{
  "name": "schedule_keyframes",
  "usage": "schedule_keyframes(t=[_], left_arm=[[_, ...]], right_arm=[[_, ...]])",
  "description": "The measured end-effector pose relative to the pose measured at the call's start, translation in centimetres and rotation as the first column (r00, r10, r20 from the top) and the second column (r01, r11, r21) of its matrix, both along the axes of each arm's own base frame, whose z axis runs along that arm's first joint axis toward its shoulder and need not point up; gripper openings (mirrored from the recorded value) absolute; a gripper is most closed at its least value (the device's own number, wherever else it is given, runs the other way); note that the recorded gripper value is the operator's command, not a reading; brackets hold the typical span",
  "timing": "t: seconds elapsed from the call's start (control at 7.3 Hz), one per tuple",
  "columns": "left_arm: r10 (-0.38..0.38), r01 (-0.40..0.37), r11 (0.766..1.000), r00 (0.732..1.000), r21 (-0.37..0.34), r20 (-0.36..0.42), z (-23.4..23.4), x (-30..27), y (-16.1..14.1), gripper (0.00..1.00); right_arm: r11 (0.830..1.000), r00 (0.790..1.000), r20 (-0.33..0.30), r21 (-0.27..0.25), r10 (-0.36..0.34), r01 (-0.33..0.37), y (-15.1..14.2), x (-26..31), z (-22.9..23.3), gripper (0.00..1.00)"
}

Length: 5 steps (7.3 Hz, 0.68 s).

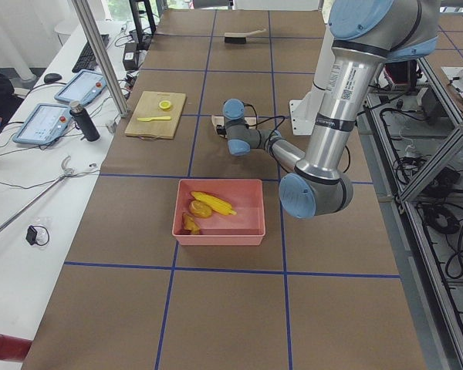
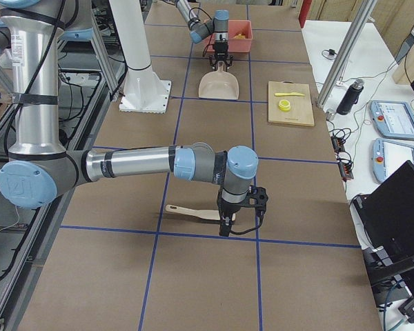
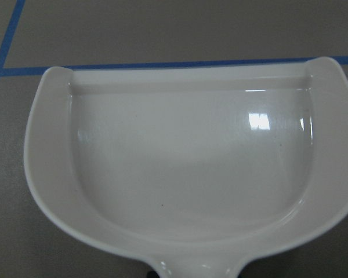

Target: Sweep and dump trash into bin

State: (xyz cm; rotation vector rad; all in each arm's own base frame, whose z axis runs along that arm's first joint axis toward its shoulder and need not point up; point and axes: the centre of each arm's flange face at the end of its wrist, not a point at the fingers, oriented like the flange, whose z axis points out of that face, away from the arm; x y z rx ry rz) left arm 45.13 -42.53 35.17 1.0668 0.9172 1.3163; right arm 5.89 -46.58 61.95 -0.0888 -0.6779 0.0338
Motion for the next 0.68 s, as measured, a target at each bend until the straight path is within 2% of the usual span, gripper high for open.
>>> schedule_keyframes(t=[0.41, 0.55, 0.68], left_arm=[[-0.168, 0.168, 0.986, 0.986, 0.003, -0.006, 1.0, -11.4, -3.2, 0.98], [-0.244, 0.244, 0.970, 0.970, -0.011, 0.017, 2.7, -16.1, -4.3, 0.98], [-0.330, 0.332, 0.943, 0.943, -0.028, 0.047, 4.7, -21.0, -5.4, 0.98]], right_arm=[[1.000, 1.000, -0.001, 0.005, 0.000, 0.000, 0.0, 0.0, 0.4, 1.00], [1.000, 1.000, -0.001, 0.002, 0.001, -0.001, 0.0, 0.0, 0.6, 1.00], [1.000, 1.000, 0.000, 0.003, 0.001, -0.001, 0.0, 0.0, 0.6, 1.00]])
